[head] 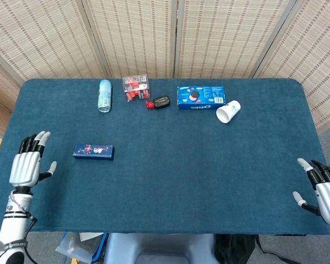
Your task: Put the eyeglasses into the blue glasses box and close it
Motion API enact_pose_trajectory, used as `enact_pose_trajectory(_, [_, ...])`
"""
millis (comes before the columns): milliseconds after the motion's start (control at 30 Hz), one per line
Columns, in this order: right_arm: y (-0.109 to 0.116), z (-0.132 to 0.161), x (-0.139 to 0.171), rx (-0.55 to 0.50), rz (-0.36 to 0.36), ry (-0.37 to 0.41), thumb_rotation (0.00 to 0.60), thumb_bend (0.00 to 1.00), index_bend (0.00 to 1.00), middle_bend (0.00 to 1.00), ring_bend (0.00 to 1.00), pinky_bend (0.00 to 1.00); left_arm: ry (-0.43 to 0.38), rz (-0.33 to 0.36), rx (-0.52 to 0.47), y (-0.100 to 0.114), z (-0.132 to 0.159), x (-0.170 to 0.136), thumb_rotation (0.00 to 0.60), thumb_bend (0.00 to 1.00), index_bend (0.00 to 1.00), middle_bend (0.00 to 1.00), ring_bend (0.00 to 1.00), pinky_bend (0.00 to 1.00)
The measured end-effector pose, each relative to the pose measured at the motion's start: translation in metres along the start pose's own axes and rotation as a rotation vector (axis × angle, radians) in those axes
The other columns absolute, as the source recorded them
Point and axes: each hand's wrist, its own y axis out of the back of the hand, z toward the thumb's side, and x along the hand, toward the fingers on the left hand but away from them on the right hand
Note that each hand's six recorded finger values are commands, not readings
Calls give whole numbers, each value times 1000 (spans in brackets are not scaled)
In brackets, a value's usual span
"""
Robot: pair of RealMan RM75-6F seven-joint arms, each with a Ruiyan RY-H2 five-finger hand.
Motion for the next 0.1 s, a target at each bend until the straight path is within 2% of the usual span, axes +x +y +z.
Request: enact_pose_trajectory(100, [-1, 2, -1, -1, 3, 7, 600, 275, 71, 187, 101, 153, 12, 26, -16, 6, -8, -18, 600, 353, 58, 0, 0, 0])
